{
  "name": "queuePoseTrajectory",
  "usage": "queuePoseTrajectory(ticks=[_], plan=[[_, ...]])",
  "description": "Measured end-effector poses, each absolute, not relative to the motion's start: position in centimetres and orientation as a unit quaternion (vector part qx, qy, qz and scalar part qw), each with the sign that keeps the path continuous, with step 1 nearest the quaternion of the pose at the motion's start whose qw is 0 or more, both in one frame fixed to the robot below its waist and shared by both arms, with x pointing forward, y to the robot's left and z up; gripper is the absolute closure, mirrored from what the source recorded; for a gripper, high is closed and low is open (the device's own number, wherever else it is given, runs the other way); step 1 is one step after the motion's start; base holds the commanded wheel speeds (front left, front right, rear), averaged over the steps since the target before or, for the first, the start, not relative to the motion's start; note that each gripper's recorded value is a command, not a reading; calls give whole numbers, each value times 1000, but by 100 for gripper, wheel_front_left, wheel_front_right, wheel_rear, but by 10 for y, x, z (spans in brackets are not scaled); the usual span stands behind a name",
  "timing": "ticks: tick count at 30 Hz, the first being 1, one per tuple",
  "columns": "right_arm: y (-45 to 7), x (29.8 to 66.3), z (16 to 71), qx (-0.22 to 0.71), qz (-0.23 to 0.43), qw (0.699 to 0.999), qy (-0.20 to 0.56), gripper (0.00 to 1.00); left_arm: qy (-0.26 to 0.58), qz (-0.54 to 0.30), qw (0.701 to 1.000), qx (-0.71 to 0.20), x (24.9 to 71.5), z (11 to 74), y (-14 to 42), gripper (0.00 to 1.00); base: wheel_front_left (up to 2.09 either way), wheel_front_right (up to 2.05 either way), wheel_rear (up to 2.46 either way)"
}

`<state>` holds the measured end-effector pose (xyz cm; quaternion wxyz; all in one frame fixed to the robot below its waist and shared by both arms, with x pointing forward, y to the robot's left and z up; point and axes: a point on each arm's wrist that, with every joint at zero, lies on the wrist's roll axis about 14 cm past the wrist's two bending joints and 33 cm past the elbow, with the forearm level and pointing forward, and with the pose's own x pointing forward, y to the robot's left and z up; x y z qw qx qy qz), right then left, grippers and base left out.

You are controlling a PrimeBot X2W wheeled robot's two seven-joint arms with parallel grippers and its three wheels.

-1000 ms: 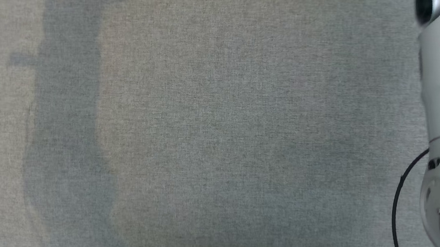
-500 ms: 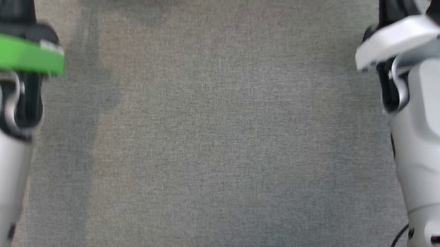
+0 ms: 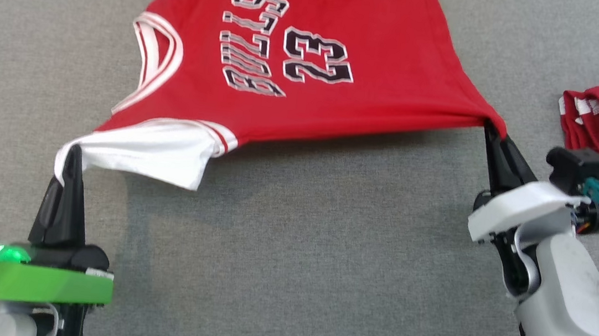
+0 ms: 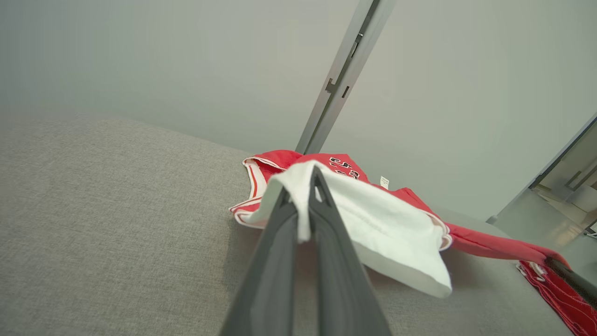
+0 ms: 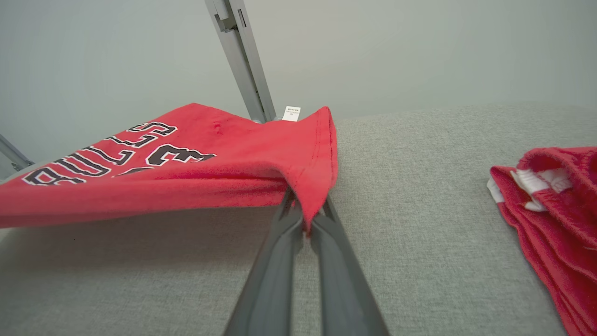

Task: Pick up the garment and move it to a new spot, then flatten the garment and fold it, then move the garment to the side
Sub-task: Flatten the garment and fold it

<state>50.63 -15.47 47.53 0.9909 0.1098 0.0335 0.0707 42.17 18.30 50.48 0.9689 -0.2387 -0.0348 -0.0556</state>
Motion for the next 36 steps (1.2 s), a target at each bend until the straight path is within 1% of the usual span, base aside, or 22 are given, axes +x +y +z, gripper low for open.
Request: queuePoseTrajectory(ticks=[4, 10, 14, 16, 18, 23, 27, 32, 36], plan=[[-163, 470, 485, 123, 60, 990, 33, 100, -42, -52, 969, -236, 391, 520, 182, 100, 0, 0, 0], [-174, 413, 492, 123, 41, 990, 51, 100, -47, -42, 973, -223, 354, 539, 187, 100, 0, 0, 0], [-178, 382, 494, 108, 39, 991, 76, 100, -34, -43, 974, -220, 338, 541, 187, 100, 0, 0, 0], [-177, 372, 492, 119, 41, 988, 89, 100, -21, -42, 974, -223, 334, 536, 185, 100, 0, 0, 0], [-177, 362, 483, 133, 40, 984, 110, 100, 10, -50, 972, -228, 330, 523, 177, 100, 0, 0, 0], [-178, 354, 454, 139, 31, 977, 157, 100, 73, -64, 968, -230, 327, 488, 164, 100, 0, 0, 0], [-173, 360, 439, 136, 34, 974, 179, 100, 101, -71, 965, -230, 329, 469, 158, 100, 0, 0, 0], [-166, 368, 426, 130, 43, 970, 200, 100, 114, -75, 963, -233, 337, 456, 154, 100, 0, 0, 0], [-162, 377, 424, 131, 47, 970, 202, 100, 104, -75, 965, -230, 351, 457, 155, 100, 0, 0, 0]])
